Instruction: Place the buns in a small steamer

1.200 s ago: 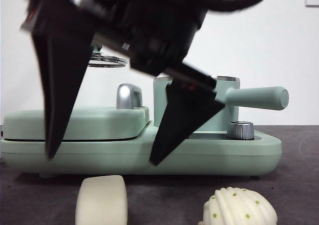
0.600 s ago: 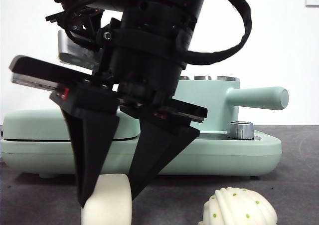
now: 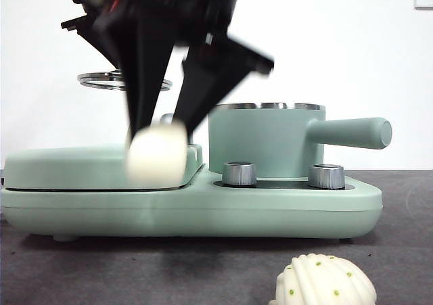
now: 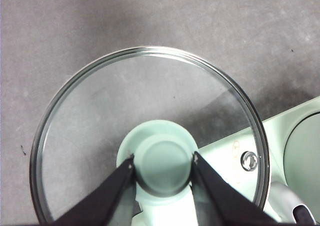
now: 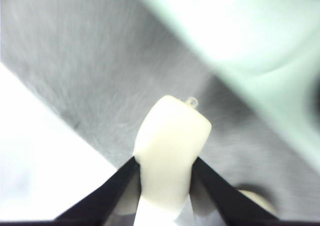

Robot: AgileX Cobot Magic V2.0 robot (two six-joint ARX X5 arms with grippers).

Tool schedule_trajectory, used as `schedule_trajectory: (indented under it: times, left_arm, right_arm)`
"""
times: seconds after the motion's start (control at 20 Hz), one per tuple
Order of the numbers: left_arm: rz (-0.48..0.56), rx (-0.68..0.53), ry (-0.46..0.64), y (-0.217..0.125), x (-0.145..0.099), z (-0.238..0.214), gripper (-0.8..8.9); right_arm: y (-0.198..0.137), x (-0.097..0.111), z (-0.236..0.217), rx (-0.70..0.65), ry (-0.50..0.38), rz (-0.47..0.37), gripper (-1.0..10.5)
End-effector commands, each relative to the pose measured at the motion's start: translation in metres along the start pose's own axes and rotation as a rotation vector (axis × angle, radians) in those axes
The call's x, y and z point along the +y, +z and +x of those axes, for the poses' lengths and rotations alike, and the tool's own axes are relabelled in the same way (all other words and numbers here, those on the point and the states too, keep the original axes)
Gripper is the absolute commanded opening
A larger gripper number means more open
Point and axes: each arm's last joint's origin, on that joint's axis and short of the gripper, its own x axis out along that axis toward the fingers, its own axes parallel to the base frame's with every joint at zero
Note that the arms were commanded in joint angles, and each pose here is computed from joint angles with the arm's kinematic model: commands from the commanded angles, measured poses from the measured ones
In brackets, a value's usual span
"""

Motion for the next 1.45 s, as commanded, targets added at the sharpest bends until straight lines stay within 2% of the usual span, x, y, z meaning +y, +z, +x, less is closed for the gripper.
schedule_trajectory:
  times: [0.05,0.2,0.4,0.6,0.75,1.05,1.25,1.45]
  left_arm:
    - [0.008,-0.071,0.007,0.006,-0.002,-0.016,0.51]
    - [0.008,-0.071,0.007,0.006,-0.002,-0.016,0.51]
    - [0.008,-0.071,0.007,0.006,-0.002,-0.016,0.51]
    - [0.008,-0.071,0.006,0.006,-0.002,-0.016,0.51]
    - [0.008,-0.071,0.006,0.006,-0.002,-0.016,0.51]
    - [0.008,-0.071,0.007,0.006,-0.002,-0.016,0.51]
    - [0.008,-0.072,0.007,0.007,-0.002,-0.016,0.51]
    - [0.008,-0.072,0.007,0.007,-0.002,-0.016,0.51]
  right_arm:
    - [0.020,-0.007,-0.032,-0.049,-0.016,-0.038,1.3]
    - [0.041,-0.036,-0.073,-0.138,-0.083,-0.006,1.3]
    - [0.068,-0.087,-0.102,-0.225,-0.127,0.087,1.3]
    - [0.091,-0.127,-0.098,-0.233,-0.122,0.155,1.3]
    - [0.103,-0.147,-0.078,-0.188,-0.104,0.183,1.3]
    - [0.118,-0.164,-0.037,-0.126,-0.114,0.169,1.3]
    - [0.119,-0.165,-0.032,-0.121,-0.116,0.167,1.9]
    - [0.119,-0.166,-0.032,-0.122,-0.117,0.167,3.9]
